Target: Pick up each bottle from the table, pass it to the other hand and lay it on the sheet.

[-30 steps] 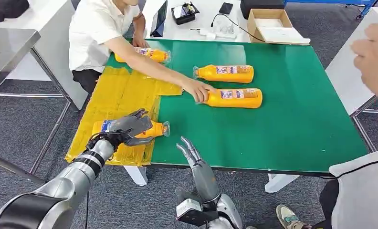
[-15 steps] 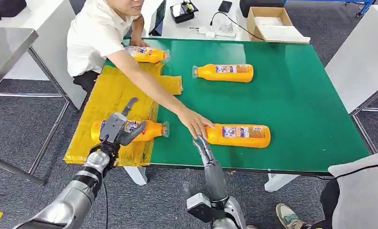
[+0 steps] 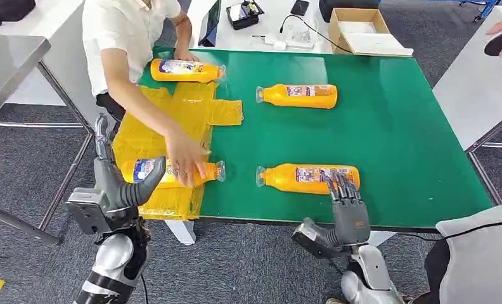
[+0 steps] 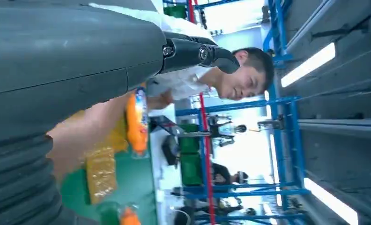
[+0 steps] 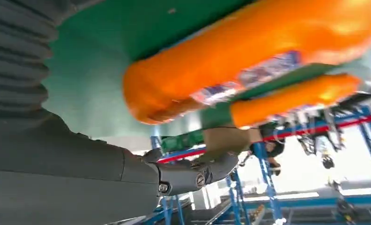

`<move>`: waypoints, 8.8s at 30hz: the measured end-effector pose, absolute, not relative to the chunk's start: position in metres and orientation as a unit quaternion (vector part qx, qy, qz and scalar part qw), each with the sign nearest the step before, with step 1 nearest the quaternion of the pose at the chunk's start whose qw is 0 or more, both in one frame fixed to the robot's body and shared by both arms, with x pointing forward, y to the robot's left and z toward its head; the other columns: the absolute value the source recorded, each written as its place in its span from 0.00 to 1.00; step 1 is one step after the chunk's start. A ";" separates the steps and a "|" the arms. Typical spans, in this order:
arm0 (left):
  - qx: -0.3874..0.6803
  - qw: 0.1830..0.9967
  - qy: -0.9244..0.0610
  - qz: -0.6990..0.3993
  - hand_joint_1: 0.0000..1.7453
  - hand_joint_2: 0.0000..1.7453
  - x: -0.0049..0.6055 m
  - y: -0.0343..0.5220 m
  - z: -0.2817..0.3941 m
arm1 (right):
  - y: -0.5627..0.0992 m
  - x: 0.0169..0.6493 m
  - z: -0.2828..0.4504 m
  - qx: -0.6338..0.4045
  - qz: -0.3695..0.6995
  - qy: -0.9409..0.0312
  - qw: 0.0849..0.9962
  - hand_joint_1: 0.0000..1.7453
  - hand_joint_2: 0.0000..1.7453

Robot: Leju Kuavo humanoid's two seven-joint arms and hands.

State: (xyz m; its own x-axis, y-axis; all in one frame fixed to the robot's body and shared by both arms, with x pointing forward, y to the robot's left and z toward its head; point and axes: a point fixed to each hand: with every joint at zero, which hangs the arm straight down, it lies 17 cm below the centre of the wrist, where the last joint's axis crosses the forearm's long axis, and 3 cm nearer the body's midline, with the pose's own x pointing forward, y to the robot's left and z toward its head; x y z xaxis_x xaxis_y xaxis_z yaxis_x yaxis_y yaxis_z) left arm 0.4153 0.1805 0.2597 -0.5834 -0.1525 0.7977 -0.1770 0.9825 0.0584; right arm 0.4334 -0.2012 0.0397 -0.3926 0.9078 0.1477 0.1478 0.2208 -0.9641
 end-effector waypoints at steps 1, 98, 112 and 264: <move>0.083 0.444 -0.892 0.018 0.00 1.00 0.413 0.179 0.264 | -0.207 0.435 0.036 -0.394 0.490 -0.670 0.394 0.00 1.00; -0.279 0.640 -0.714 -0.048 0.00 1.00 0.376 0.024 0.152 | 0.020 0.386 0.122 0.138 0.279 -0.790 0.528 0.99 1.00; -0.342 0.660 -0.669 -0.020 0.00 1.00 0.374 0.014 0.149 | 0.043 0.372 0.120 0.149 0.321 -0.787 0.505 1.00 1.00; -0.115 0.491 -0.859 -0.090 0.00 1.00 0.360 0.012 0.225 | -0.312 0.484 0.026 -0.413 0.465 -0.611 0.489 0.00 1.00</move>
